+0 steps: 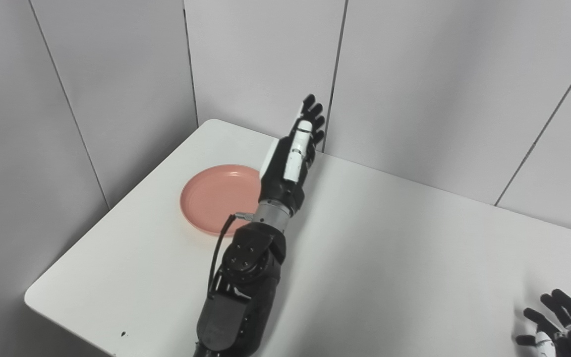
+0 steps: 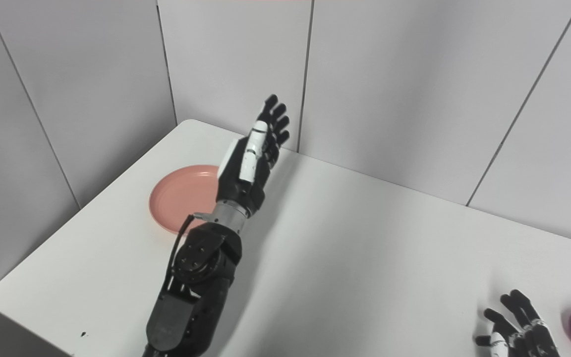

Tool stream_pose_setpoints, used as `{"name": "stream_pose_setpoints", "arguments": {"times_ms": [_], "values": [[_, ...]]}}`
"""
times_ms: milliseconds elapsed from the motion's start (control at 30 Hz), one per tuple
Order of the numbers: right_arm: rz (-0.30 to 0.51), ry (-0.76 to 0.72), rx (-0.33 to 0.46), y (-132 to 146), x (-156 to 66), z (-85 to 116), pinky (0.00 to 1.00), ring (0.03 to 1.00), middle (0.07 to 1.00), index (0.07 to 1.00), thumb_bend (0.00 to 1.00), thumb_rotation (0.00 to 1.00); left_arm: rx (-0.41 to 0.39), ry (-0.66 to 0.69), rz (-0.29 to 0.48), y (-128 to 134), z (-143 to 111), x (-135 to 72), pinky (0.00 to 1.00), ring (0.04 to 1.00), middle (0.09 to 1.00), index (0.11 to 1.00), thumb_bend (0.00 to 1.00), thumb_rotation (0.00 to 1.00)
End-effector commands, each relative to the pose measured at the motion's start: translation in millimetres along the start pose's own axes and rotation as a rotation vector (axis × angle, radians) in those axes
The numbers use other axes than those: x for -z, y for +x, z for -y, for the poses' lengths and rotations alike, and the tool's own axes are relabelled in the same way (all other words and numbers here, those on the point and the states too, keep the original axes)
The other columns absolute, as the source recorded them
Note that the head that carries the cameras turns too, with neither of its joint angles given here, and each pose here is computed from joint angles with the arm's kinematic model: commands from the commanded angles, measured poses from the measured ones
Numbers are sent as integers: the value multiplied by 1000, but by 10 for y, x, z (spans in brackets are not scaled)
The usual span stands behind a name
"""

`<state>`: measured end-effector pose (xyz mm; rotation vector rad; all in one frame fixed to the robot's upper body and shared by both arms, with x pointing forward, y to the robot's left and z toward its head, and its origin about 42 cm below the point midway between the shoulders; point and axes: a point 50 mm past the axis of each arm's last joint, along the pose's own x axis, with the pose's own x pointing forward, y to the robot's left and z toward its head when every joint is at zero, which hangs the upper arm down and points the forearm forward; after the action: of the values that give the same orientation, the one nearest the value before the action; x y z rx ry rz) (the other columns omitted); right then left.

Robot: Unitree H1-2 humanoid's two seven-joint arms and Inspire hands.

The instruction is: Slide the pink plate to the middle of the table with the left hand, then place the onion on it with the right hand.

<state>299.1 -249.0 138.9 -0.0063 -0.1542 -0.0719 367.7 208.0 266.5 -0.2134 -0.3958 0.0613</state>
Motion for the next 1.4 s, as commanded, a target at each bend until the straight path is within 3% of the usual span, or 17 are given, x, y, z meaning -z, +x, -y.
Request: {"name": "stream_pose_setpoints", "arguments": {"times_ms": [0, 867, 1033, 1367], "values": [[97, 0, -1, 68, -115, -11, 429, 709, 819, 831, 374, 0, -1, -12, 106, 118, 31, -247, 996, 991, 1000, 986, 469, 1000], [98, 1, -9, 73, -91, 59, 430, 713, 819, 832, 375, 0, -280, 30, 227, 281, -921, -657, 1000, 1000, 999, 975, 414, 1000], [94, 9, -4, 66, -94, 61, 430, 697, 803, 819, 375, 0, -361, 43, 237, 243, -1226, -710, 951, 983, 984, 962, 429, 1000], [93, 11, -8, 46, -91, 81, 430, 698, 804, 822, 376, 0, -436, 67, 220, 123, -1632, -736, 980, 979, 980, 964, 436, 1000]]}}
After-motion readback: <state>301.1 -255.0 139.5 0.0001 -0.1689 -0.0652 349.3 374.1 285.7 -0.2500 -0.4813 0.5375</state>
